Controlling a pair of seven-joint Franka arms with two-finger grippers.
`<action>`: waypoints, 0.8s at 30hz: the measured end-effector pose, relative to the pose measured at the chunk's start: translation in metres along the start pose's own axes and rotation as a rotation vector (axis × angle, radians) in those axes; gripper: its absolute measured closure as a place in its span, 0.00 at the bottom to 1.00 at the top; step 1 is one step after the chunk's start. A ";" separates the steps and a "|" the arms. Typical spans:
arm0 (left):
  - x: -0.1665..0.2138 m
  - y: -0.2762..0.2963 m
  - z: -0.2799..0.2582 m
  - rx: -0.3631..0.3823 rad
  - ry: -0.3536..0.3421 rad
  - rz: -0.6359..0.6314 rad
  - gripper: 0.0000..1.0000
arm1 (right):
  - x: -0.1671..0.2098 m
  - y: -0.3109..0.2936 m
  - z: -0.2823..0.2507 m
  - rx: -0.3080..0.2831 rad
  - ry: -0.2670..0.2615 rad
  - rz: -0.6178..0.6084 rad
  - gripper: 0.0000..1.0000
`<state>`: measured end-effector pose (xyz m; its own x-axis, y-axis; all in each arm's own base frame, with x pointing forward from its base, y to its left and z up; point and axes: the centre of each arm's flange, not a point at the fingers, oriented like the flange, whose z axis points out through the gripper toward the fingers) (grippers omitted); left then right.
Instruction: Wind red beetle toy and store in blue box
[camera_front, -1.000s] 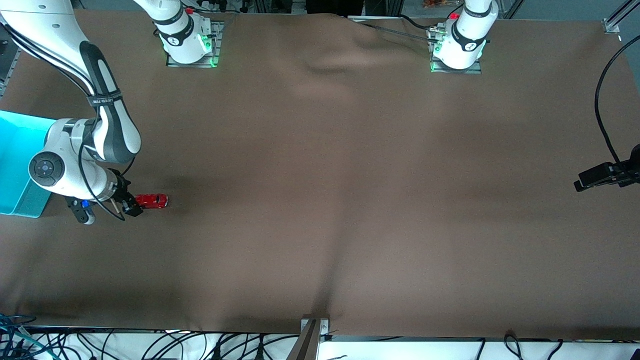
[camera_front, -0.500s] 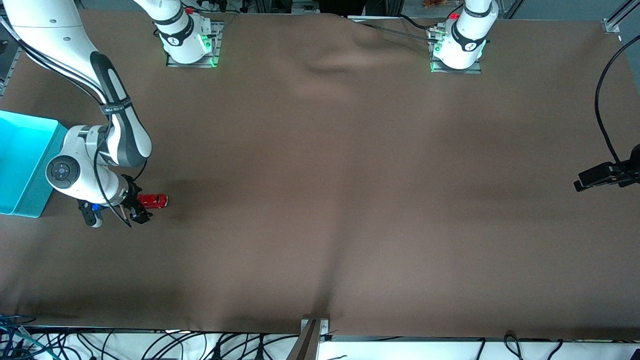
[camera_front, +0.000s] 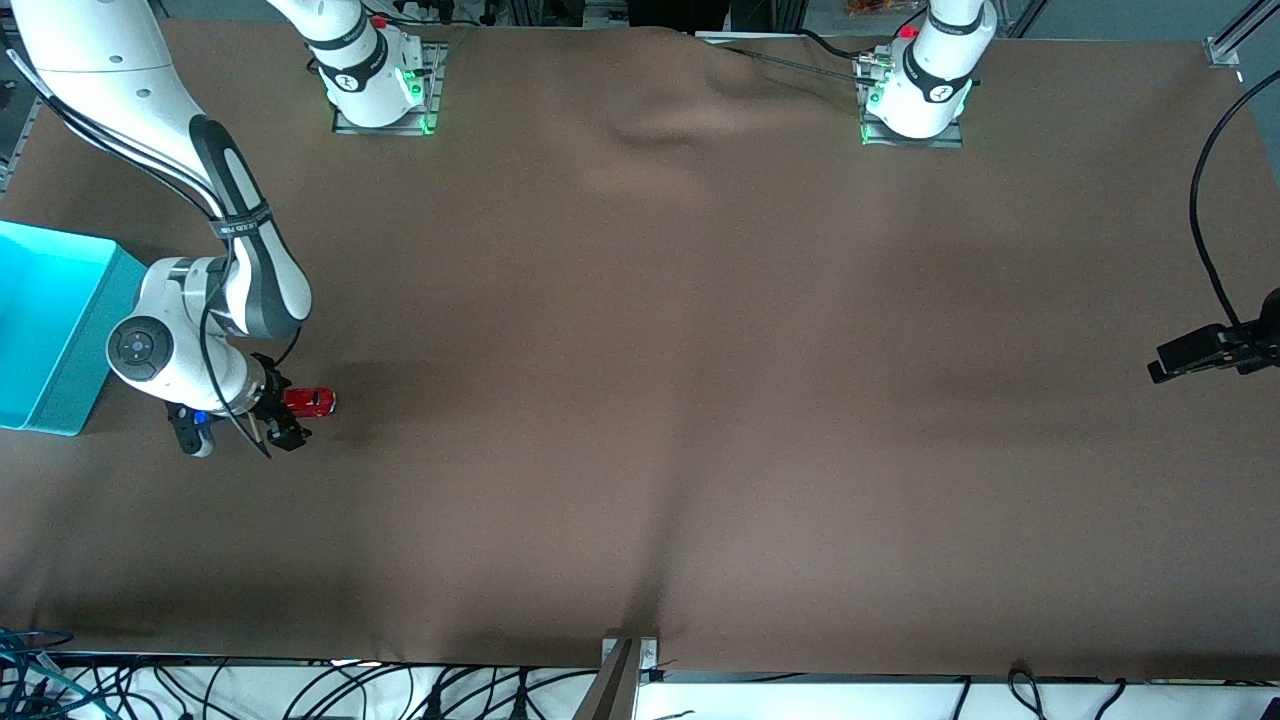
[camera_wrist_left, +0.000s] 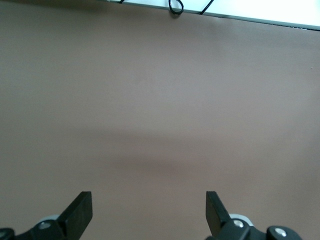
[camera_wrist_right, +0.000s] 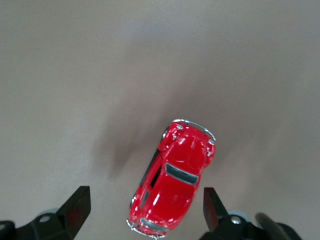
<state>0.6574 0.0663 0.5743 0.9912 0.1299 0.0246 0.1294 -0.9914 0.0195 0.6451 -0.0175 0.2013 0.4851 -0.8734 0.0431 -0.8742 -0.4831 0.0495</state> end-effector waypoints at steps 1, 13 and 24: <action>0.000 0.000 0.000 0.000 0.000 0.000 0.00 | 0.000 0.000 0.002 0.001 0.001 0.000 0.00; 0.000 0.000 0.000 0.000 0.000 0.000 0.00 | -0.001 0.001 0.017 -0.006 -0.004 0.000 0.03; 0.000 0.000 0.000 0.000 0.000 0.001 0.00 | 0.000 0.001 0.018 -0.006 -0.003 0.018 0.33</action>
<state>0.6574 0.0663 0.5743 0.9913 0.1294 0.0246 0.1289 -0.9915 0.0195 0.6435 -0.0188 0.1835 0.4689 -0.8823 0.0408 -0.8828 -0.4666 0.0544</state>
